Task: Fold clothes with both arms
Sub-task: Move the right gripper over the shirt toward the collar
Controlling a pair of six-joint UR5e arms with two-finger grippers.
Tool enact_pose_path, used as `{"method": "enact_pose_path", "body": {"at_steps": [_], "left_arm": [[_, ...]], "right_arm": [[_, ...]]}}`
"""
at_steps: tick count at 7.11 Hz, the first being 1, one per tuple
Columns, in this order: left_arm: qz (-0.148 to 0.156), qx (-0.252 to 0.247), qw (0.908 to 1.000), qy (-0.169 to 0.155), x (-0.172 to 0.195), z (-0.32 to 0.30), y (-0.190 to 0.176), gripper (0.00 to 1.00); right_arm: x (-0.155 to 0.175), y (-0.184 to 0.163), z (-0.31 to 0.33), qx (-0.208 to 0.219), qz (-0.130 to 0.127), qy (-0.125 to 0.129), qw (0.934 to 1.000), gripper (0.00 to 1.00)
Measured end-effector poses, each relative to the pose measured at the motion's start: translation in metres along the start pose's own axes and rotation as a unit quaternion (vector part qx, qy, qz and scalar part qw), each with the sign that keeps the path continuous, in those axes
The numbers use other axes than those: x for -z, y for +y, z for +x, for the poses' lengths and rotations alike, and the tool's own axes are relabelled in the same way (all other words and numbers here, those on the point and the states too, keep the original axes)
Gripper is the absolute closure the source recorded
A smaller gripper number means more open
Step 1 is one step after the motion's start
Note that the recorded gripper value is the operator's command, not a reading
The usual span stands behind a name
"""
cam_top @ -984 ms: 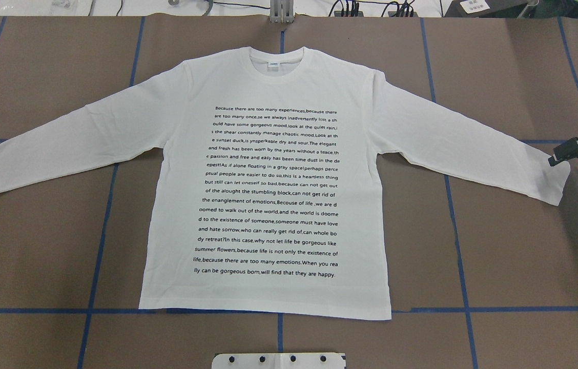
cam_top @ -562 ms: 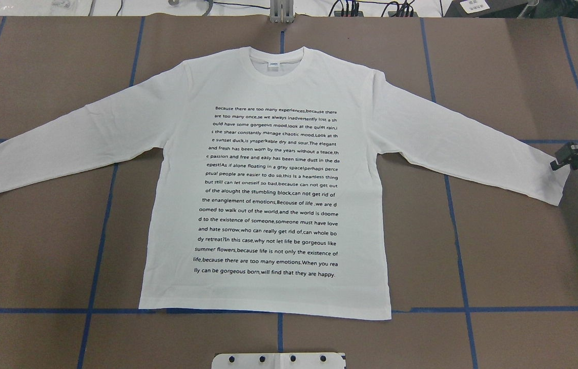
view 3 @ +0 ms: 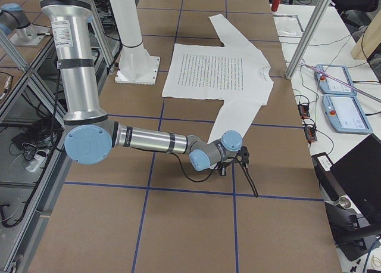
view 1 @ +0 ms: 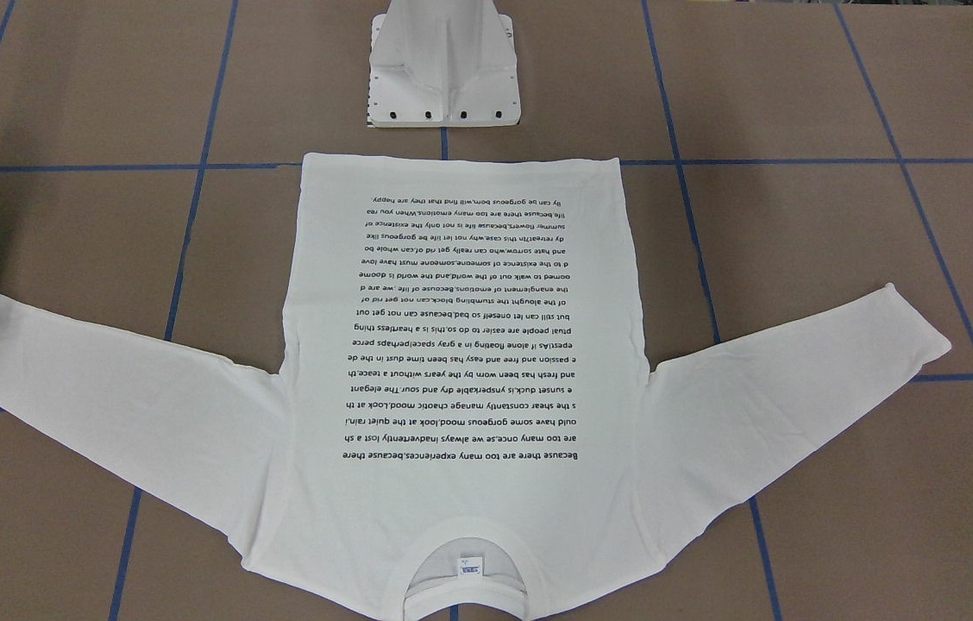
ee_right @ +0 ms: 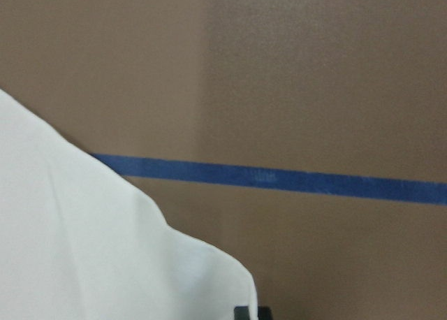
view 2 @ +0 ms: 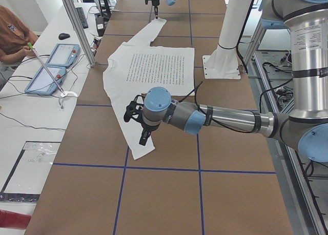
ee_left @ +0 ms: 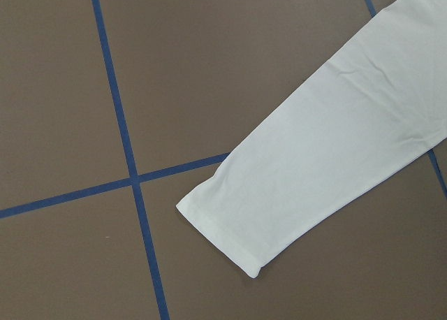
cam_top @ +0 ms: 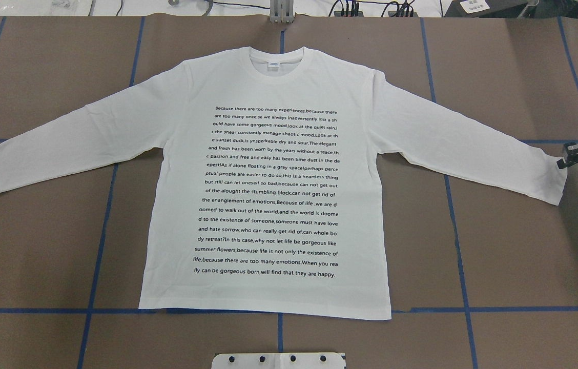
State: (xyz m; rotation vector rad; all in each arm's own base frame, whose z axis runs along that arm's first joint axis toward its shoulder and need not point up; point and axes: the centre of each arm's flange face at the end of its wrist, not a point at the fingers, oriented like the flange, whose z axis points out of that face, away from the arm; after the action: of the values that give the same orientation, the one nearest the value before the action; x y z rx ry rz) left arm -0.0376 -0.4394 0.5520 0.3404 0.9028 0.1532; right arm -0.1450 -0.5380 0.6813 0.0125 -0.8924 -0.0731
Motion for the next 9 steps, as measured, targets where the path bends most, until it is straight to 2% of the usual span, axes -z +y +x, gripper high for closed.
{"method": "enact_pose_path", "body": {"at_steps": [1,2,4,6,9], "left_arm": [[0.000,0.000,1.0000,0.001,0.000,0.000,0.000,0.00],[0.001,-0.001,1.0000,0.001,0.001,0.001,0.000,0.00],[0.001,-0.001,1.0000,0.001,0.001,0.001,0.000,0.00],[0.001,-0.002,1.0000,0.001,0.001,0.001,0.000,0.00],[0.004,-0.006,1.0000,0.001,-0.001,-0.001,0.000,0.00]], "right_arm": [[0.015,-0.004,-0.016,-0.006,0.008,-0.018,0.9998,1.00],[0.038,-0.009,-0.046,-0.030,0.022,-0.038,0.9986,1.00],[0.071,-0.015,-0.140,-0.094,0.039,-0.080,0.9916,1.00],[0.082,-0.042,-0.275,-0.158,0.046,-0.119,0.9791,1.00],[0.083,-0.071,-0.516,-0.252,0.098,-0.138,0.9528,1.00]]}}
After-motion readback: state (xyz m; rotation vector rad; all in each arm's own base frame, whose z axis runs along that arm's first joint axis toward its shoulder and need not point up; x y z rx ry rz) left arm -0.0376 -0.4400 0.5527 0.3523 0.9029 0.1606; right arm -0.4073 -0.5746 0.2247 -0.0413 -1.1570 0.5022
